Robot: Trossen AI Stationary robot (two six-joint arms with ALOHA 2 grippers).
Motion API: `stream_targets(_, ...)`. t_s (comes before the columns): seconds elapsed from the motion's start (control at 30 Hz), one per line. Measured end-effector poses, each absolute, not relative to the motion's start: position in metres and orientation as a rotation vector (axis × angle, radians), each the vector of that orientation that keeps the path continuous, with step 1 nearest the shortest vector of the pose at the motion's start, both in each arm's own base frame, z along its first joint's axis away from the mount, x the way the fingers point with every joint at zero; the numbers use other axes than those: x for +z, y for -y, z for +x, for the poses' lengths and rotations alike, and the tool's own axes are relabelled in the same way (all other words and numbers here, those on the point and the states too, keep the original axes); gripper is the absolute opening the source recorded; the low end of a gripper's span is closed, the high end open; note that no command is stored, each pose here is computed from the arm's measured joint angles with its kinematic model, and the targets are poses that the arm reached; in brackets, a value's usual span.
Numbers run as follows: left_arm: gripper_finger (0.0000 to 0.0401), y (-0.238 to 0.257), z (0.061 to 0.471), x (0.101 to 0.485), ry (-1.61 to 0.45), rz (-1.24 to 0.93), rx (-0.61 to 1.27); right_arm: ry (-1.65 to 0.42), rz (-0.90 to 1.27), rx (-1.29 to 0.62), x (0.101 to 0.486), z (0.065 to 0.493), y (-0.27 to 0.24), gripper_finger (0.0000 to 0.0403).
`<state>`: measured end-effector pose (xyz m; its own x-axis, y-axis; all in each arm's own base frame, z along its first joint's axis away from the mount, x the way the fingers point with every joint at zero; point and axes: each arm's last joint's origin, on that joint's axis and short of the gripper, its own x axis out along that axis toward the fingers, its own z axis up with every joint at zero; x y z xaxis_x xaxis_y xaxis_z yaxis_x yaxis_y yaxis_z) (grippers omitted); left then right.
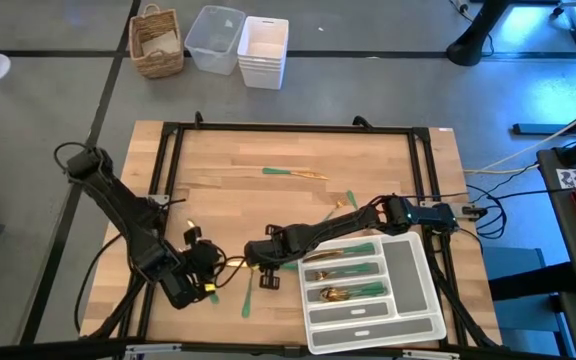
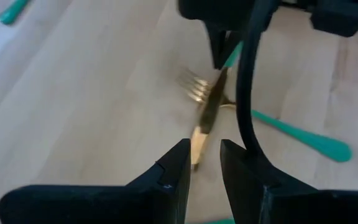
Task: Sort silverware
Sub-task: Put the bottom right green table knife into the silverware tray
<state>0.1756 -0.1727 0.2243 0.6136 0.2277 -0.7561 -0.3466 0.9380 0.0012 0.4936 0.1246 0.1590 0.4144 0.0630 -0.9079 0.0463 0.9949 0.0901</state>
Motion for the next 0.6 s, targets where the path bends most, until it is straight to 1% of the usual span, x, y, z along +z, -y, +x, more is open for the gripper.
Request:
stream_targets(0.13,0.0082,0.182,0.184,0.211,-0.848,-0.146,0.330,-1.178,0.105,0.011,0.158,0.491,-0.124,0.0005)
stream_targets(0.37,0.0082,0.191,0.192,0.186,-0.893,-0.077,0.362,-1.327,0.068,-0.014,0.156,0.475,-0.123,0.0005)
stream_targets(0.5,0.0082,0.190,0.192,0.187,-0.878,-0.090,0.379,-1.367,0.036,-0.051,0.163,0.469,-0.121,0.0005)
stream_targets(0.6,0.0082,0.187,0.189,0.195,-0.839,-0.099,0.391,-1.369,0.013,-0.080,0.164,0.467,-0.119,0.0005)
